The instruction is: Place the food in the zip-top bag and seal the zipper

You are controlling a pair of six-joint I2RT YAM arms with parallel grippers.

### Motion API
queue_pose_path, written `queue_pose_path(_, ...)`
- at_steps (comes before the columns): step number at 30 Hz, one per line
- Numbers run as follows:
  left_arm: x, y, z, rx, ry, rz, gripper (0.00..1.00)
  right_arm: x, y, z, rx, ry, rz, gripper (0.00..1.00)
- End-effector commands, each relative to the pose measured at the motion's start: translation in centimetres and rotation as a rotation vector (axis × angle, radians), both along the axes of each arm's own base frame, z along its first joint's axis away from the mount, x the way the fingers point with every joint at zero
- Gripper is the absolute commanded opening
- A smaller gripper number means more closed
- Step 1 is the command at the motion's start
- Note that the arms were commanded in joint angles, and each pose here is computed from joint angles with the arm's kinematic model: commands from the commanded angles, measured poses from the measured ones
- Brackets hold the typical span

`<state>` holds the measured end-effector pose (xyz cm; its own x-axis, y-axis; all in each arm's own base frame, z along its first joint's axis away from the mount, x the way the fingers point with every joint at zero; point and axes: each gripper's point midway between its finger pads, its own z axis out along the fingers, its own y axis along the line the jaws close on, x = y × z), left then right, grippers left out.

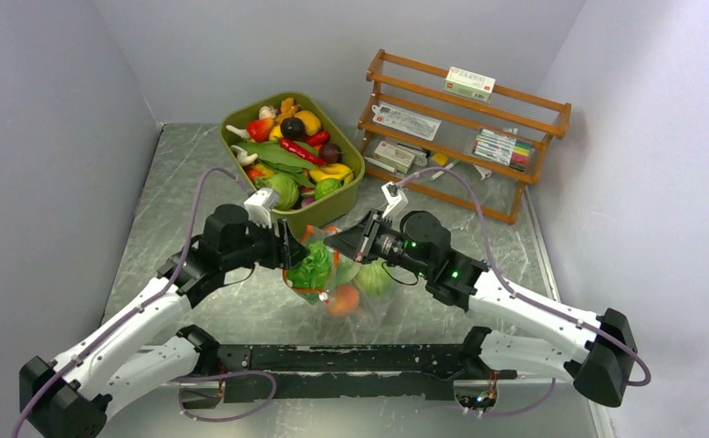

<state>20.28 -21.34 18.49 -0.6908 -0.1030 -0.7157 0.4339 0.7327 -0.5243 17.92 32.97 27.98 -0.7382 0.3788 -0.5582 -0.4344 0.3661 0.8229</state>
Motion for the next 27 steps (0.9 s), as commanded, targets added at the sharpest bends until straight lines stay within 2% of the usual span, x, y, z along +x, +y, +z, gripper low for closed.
queue_pose_path(1, 0.9, -1.7, 1.0, -0.036, -0.074, -0.069, 0.56, -0.9, 0.9, 3.3, 0.092, -0.075, 0.073, 0.0)
queue_pose_path(11, 3.3, -1.9, 1.1, 0.034, -0.162, -0.066, 0.56, -2.2, 1.4, 3.1, 0.098, -0.12, 0.165, 0.0)
queue_pose_path(18, 1.5, -4.5, 3.0, -0.085, -0.239, -0.255, 0.56, -2.6, 2.5, 1.8, 0.058, -0.123, 0.231, 0.0)
queue_pose_path(23, 1.1, -3.6, 3.1, -0.039, -0.273, -0.261, 0.48, -2.2, 2.0, 1.9, 0.026, -0.157, 0.202, 0.0)
queue_pose_path(25, 0.7, -3.1, 3.7, -0.017, -0.276, -0.262, 0.5, -2.2, 1.6, 2.2, 0.009, -0.185, 0.196, 0.0)
queue_pose_path(27, 0.0, -2.5, 4.9, 0.003, -0.263, -0.265, 0.56, -2.3, 1.0, 2.4, 0.009, -0.199, 0.182, 0.0)
